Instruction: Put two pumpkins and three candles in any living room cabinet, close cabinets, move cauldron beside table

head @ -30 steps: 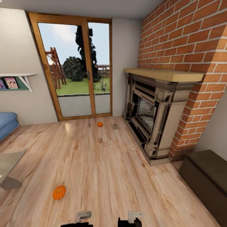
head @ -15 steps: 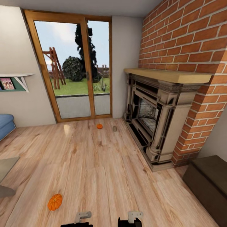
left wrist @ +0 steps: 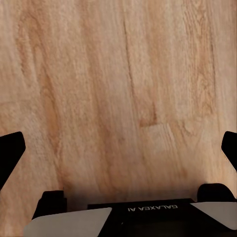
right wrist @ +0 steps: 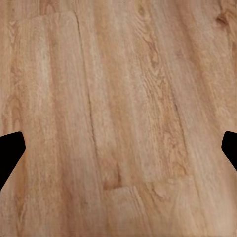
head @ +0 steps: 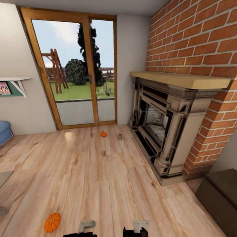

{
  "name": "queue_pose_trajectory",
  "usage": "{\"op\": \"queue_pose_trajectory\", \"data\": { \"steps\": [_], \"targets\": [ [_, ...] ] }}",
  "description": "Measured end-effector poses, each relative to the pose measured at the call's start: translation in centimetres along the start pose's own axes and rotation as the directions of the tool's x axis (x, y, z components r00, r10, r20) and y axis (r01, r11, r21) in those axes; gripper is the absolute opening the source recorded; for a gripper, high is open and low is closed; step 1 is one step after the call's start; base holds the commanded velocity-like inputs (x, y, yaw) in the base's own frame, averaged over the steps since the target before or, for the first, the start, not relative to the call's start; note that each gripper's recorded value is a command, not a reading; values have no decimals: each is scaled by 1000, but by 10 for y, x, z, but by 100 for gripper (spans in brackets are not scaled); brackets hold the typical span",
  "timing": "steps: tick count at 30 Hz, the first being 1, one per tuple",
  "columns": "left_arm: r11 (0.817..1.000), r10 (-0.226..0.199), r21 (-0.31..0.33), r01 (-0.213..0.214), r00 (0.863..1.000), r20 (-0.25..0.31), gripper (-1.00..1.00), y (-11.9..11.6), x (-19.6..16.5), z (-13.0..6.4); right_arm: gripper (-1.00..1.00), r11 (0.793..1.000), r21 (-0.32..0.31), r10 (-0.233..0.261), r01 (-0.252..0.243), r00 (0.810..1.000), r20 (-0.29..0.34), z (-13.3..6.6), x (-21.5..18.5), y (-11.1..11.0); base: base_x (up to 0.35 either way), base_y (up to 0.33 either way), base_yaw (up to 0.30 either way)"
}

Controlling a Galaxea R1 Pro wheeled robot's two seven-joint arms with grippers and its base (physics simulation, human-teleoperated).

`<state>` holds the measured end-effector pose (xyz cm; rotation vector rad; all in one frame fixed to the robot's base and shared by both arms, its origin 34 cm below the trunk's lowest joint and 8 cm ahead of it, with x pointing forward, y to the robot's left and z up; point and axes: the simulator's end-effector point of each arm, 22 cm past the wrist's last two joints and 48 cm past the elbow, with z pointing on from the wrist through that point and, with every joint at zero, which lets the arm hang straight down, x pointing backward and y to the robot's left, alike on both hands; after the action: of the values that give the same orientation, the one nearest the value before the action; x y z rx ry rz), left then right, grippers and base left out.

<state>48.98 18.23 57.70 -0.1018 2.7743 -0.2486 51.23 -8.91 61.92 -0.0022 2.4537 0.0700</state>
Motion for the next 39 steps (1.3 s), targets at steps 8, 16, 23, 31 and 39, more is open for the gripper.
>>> {"op": "queue_pose_trajectory", "data": {
  "steps": [8,16,23,31,39],
  "targets": [
    [1000,0,0,0,1000,0,100,0,0,0,100,1000,0,0,0,1000,0,0,0,0,254,0,4],
    [1000,-1,0,1,1000,-4,100,0,2,1,100,1000,0,0,0,1000,-4,0,2,0,254,0,133],
    [1000,-1,-1,1,1000,-8,100,1,3,2,100,1000,0,1,-1,1000,-8,1,3,0,240,0,127],
    [1000,-1,-1,1,1000,-8,100,1,3,2,100,1000,0,1,-1,1000,-8,1,4,0,213,0,12],
    [1000,-1,-1,1,1000,-8,100,1,3,2,100,1000,0,1,-1,1000,-7,1,3,0,199,0,0]
  ]
}}
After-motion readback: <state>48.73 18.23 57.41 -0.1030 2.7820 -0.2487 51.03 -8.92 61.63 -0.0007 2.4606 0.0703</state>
